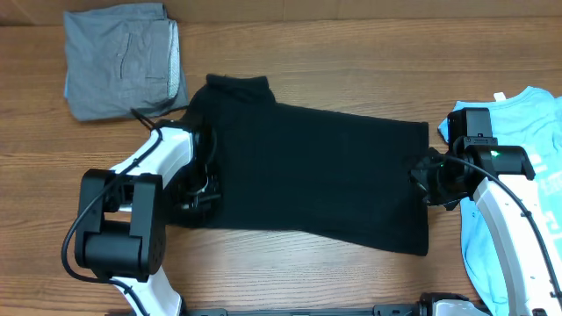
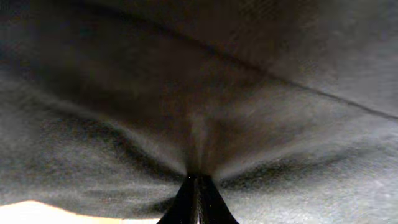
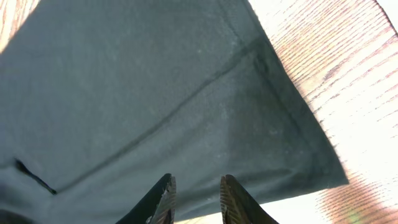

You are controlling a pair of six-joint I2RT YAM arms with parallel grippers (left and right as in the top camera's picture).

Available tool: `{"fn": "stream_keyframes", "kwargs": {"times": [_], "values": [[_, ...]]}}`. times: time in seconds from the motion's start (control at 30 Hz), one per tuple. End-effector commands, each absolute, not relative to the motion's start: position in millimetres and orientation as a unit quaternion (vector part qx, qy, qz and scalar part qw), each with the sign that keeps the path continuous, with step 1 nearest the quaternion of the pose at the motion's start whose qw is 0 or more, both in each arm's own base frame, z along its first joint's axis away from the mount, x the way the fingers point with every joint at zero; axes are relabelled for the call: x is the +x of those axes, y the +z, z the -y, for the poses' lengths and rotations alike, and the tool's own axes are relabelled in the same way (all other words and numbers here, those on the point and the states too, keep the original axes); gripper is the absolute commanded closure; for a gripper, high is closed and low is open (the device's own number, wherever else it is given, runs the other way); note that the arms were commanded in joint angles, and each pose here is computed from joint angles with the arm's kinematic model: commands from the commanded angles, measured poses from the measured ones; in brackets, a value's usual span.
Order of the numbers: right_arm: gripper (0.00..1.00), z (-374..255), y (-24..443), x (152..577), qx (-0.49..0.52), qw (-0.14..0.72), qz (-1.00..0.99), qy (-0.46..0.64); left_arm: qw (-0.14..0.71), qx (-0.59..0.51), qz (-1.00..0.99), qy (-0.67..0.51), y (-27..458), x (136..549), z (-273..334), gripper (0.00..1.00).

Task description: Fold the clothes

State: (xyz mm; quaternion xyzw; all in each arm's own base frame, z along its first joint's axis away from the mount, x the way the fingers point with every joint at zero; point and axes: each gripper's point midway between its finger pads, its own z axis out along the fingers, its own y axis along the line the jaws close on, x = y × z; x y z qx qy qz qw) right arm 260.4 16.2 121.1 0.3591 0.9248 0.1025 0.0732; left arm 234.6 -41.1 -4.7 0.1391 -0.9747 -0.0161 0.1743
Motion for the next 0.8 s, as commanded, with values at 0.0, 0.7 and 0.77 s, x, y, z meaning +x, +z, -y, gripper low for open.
{"fn": "stream_keyframes", "kwargs": {"times": [0.0,0.7,0.77], "values": [[0.73,-15.5,130.6,267.3,0.351,0.09,-0.926,0.108,0.259,0.159,0.952,-0.035,-14.4,188.3,41.6,0.96],[0.68,-21.0,135.2,279.8,0.34,0.11,-0.925,0.132,-0.173,0.101,0.979,0.035,139.0,288.1,57.3,0.11],[0.68,-21.5,134.7,278.1,0.34,0.107,-0.925,0.132,-0.236,0.077,0.968,0.036,155.3,322.5,60.2,0.0]]}}
